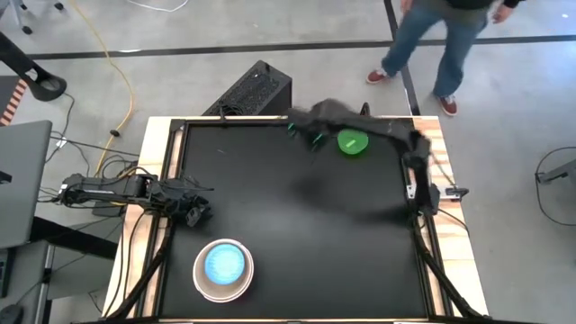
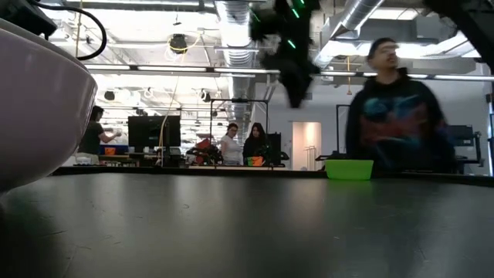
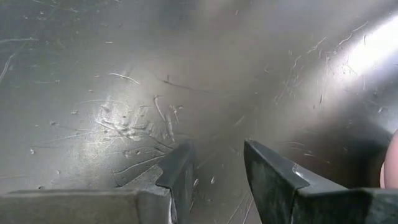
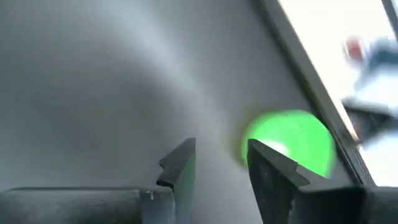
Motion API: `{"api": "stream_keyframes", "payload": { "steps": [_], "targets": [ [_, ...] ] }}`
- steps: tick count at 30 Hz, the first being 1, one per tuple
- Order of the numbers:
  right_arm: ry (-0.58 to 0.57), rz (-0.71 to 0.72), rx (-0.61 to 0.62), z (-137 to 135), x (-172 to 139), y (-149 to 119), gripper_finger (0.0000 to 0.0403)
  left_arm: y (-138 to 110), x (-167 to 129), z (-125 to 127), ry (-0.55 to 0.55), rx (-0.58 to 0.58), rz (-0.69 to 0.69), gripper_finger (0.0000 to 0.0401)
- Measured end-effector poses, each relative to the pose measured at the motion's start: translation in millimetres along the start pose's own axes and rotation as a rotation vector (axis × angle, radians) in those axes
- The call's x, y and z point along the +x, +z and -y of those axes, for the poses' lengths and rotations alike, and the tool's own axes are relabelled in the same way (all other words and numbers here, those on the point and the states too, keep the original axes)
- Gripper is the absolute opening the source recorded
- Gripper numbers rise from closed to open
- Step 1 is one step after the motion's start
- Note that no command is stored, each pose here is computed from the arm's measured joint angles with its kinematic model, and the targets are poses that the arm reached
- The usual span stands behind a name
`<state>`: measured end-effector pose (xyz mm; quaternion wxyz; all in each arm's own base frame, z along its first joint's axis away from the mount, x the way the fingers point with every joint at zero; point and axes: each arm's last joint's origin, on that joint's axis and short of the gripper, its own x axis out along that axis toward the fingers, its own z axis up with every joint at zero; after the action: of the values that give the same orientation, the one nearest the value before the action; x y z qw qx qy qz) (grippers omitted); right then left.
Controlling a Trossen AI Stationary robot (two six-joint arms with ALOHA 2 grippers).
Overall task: Nest bowls inside each other
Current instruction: Stack the green bowl on top of the other pattern bowl
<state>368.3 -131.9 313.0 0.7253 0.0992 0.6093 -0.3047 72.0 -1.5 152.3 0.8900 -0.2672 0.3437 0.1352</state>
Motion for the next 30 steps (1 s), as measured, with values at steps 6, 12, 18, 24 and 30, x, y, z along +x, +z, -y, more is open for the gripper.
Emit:
{"api": "stream_keyframes", "payload": {
  "steps": [6, 12, 18, 24, 30],
  "targets": [
    [0.027, -0.061, 0.382, 98, 53, -48, 0.0154, 0, 0, 0, 0.000, 0.000, 0.000, 0.0128],
    [0.059, -0.021, 0.639, 143, 85, -112, 0.0153, 0, 0, 0, 0.000, 0.000, 0.000, 0.0128],
    [0.056, 0.045, 0.718, 150, 98, -146, 0.0152, 0, 0, 0, 0.000, 0.001, 0.000, 0.0128],
    [0.048, 0.070, 0.736, 151, 119, -157, 0.0152, 0, 0, 0, 0.001, 0.000, 0.000, 0.0128],
    [0.065, 0.081, 0.763, 156, 145, -152, 0.0151, 0, 0, 0, 0.002, 0.000, 0.001, 0.0128]
  ]
}}
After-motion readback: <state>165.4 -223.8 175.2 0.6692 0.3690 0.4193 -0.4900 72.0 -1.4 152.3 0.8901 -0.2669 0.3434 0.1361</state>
